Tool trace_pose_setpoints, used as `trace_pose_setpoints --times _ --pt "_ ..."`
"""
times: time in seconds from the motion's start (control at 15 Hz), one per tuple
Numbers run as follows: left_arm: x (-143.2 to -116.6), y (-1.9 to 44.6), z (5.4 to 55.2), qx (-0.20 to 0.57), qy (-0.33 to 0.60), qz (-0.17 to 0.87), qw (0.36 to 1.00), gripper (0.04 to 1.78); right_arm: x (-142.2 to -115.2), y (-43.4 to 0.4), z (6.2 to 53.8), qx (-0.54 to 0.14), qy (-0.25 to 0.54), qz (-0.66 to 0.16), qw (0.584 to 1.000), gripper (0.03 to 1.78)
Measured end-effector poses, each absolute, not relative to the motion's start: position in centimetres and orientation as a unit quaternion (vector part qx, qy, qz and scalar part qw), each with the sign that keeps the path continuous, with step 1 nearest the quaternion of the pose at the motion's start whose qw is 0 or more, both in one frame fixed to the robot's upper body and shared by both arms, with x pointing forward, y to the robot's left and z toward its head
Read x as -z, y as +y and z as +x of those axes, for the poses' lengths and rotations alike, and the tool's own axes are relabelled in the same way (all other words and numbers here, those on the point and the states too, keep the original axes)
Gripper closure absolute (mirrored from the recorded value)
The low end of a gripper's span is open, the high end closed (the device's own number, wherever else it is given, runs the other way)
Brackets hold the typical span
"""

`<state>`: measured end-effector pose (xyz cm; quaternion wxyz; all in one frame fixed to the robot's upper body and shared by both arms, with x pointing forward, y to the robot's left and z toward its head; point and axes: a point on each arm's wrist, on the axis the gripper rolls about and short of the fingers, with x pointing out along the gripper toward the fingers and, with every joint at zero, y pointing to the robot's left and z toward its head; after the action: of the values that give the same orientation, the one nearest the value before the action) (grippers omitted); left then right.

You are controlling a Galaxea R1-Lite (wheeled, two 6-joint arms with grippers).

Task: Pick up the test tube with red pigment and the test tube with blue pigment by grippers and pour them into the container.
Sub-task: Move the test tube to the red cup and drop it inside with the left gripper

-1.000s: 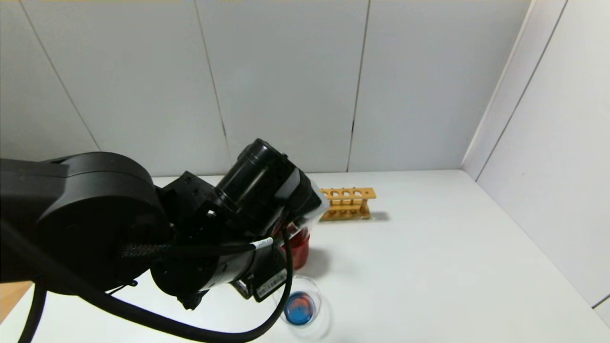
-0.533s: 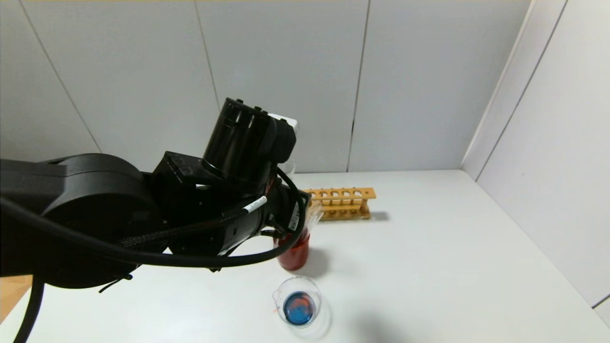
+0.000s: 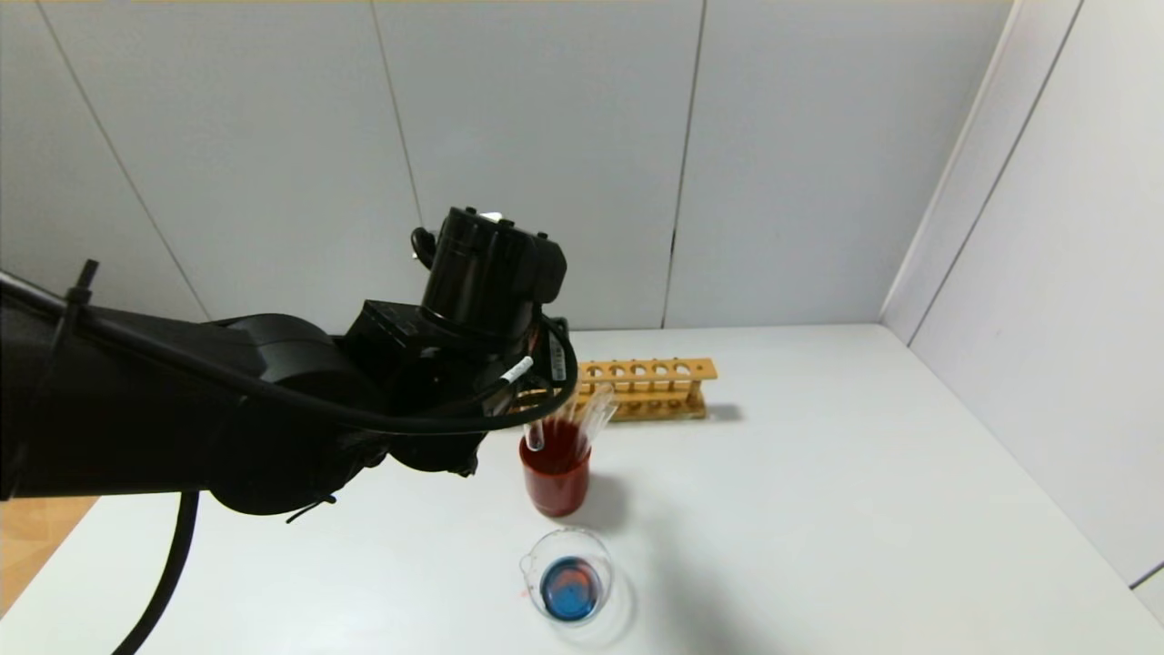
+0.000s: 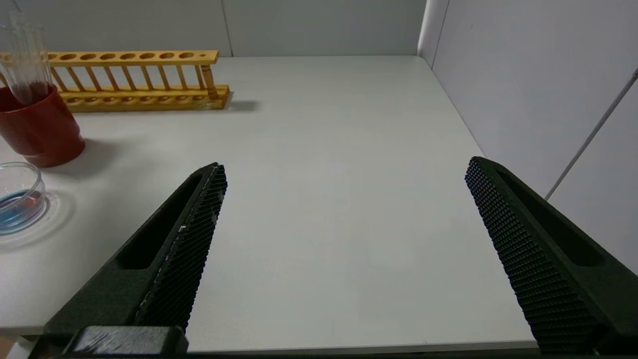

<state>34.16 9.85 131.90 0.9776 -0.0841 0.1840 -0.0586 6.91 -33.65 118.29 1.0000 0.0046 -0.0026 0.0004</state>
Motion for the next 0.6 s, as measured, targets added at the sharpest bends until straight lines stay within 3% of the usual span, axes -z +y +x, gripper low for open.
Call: trace_pose_setpoints --times 0.6 --pt "-127.9 9.2 36.1 0.016 0.213 -0.143 0.966 1.49 -118.3 -33.7 6.9 -0.001 -0.002 0.004 1.0 0.06"
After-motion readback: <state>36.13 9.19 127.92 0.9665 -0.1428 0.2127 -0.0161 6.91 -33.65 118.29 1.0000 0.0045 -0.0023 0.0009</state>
